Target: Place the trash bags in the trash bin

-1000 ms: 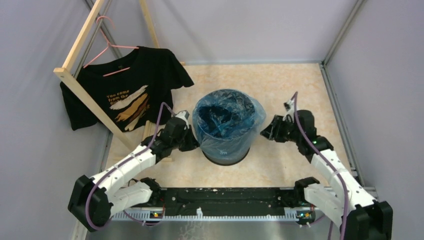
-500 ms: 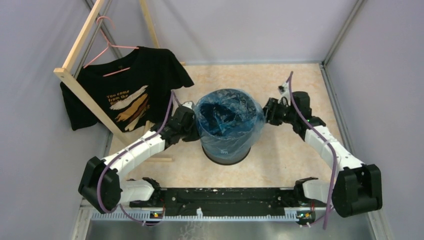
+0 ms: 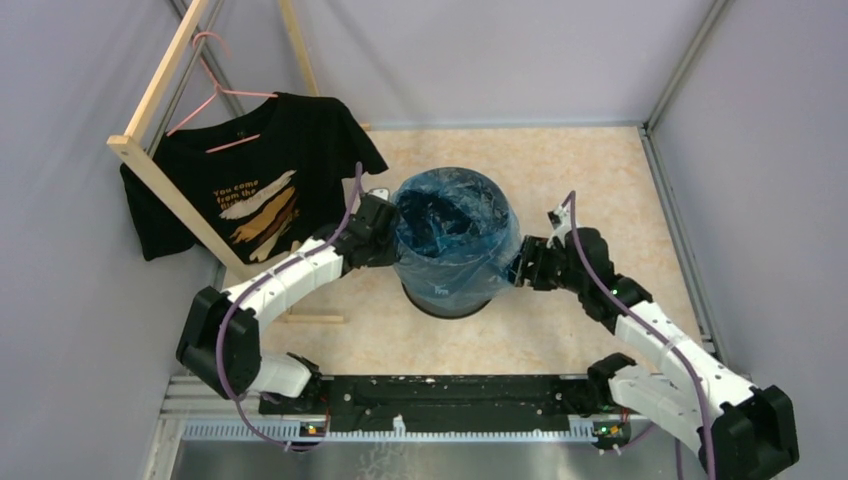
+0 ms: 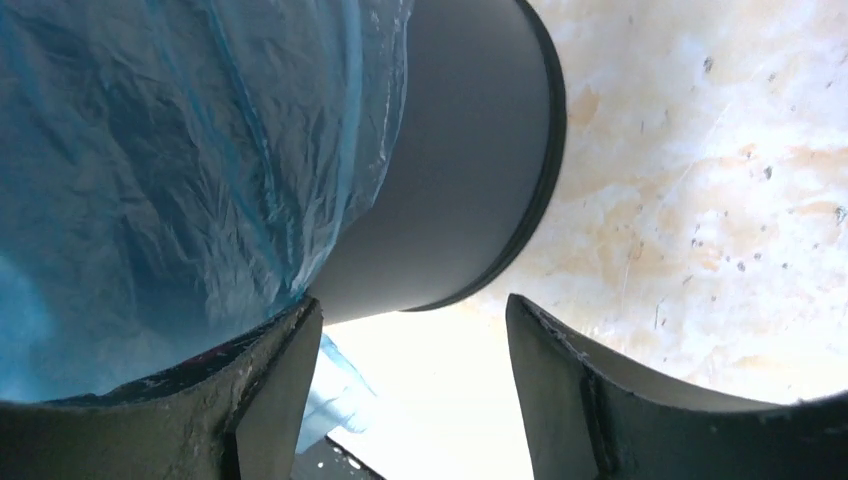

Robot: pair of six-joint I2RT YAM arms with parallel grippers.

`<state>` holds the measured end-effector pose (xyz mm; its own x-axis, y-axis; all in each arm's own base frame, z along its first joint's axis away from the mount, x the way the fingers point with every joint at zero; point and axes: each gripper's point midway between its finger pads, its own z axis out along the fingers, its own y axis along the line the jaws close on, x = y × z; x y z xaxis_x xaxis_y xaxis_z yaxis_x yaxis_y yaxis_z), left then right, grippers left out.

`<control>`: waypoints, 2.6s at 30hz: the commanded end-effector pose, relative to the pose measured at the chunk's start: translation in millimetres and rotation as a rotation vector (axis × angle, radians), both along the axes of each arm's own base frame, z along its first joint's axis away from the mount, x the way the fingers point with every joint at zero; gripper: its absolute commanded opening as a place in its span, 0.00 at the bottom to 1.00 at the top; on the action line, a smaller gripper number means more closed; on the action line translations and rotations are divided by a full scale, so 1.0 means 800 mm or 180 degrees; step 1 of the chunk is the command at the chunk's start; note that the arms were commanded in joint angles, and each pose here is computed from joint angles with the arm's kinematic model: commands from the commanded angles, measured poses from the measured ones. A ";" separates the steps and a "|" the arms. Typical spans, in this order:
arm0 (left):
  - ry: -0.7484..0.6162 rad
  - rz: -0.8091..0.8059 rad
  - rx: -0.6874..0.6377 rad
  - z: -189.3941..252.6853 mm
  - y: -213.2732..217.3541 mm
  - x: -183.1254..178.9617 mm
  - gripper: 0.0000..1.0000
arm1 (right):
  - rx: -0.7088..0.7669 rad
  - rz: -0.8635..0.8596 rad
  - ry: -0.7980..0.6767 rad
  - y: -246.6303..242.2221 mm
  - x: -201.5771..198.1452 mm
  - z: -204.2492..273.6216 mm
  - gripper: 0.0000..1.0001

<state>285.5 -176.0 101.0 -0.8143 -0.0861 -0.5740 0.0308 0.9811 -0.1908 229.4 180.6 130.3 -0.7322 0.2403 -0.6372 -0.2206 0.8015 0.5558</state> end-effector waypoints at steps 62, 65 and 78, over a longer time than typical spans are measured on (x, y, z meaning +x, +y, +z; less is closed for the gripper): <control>-0.0053 -0.0151 -0.0743 0.025 -0.033 -0.017 0.00 | 0.2056 0.0015 -0.0310 0.017 0.130 0.043 0.00; -0.0044 -0.0151 -0.0722 0.022 -0.032 -0.018 0.00 | 0.1657 -0.0108 -0.0273 0.009 0.138 0.021 0.00; 0.0055 -0.0179 -0.0820 0.001 -0.041 -0.021 0.00 | 0.1237 -0.0181 -0.0038 0.006 0.139 -0.051 0.00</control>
